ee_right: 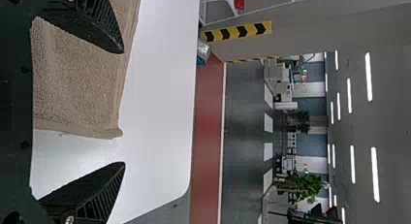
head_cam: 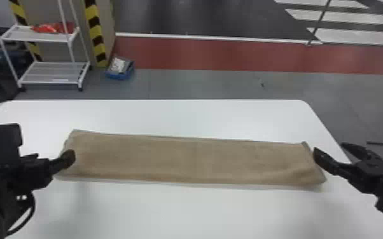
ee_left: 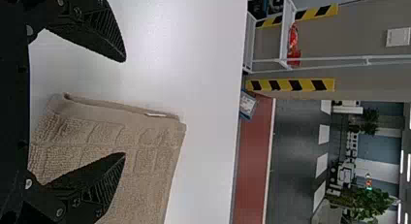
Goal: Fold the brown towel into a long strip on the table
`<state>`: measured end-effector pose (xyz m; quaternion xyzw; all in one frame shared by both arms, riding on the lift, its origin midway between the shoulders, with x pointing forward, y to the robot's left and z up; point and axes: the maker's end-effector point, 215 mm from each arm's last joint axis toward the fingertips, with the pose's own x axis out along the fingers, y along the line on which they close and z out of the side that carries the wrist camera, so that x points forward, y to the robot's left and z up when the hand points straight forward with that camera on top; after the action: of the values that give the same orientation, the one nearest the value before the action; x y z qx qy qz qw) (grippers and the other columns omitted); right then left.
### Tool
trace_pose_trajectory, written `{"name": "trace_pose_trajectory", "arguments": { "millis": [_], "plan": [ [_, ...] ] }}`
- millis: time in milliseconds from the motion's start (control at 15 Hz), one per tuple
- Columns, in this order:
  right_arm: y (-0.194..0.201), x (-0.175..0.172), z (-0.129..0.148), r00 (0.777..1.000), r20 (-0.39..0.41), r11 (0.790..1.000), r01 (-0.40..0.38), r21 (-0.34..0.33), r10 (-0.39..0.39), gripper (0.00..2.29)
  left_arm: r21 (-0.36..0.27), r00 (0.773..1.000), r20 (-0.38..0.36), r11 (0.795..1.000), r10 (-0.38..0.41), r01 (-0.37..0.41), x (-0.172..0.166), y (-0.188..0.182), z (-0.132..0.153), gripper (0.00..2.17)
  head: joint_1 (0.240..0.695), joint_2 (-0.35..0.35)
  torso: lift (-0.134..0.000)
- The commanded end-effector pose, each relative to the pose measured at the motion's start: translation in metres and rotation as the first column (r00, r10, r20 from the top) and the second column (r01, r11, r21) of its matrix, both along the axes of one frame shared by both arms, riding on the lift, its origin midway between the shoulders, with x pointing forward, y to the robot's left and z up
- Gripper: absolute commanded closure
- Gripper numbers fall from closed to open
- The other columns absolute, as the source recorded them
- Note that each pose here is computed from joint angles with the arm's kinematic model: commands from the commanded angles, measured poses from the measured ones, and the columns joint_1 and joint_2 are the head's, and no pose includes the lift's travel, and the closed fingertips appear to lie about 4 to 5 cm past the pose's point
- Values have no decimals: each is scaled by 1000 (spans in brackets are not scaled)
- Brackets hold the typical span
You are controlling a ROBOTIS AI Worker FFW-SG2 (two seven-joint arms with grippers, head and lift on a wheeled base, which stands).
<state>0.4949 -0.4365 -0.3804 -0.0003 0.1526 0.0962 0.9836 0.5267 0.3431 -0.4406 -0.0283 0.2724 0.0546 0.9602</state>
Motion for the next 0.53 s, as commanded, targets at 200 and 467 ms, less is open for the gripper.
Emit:
{"name": "trace_pose_trajectory", "arguments": {
  "millis": [200,467],
  "plan": [
    [3,1,-7,1000,-6,999,-9,36,9,63,9,998,-56,1000,-17,17,-8,0,-14,593,695,-100,-115],
    [5,5,-5,1000,0,999,-20,45,20,63,17,998,-63,1000,-17,18,-9,4,-14,670,695,-96,-115]
  ]
}}
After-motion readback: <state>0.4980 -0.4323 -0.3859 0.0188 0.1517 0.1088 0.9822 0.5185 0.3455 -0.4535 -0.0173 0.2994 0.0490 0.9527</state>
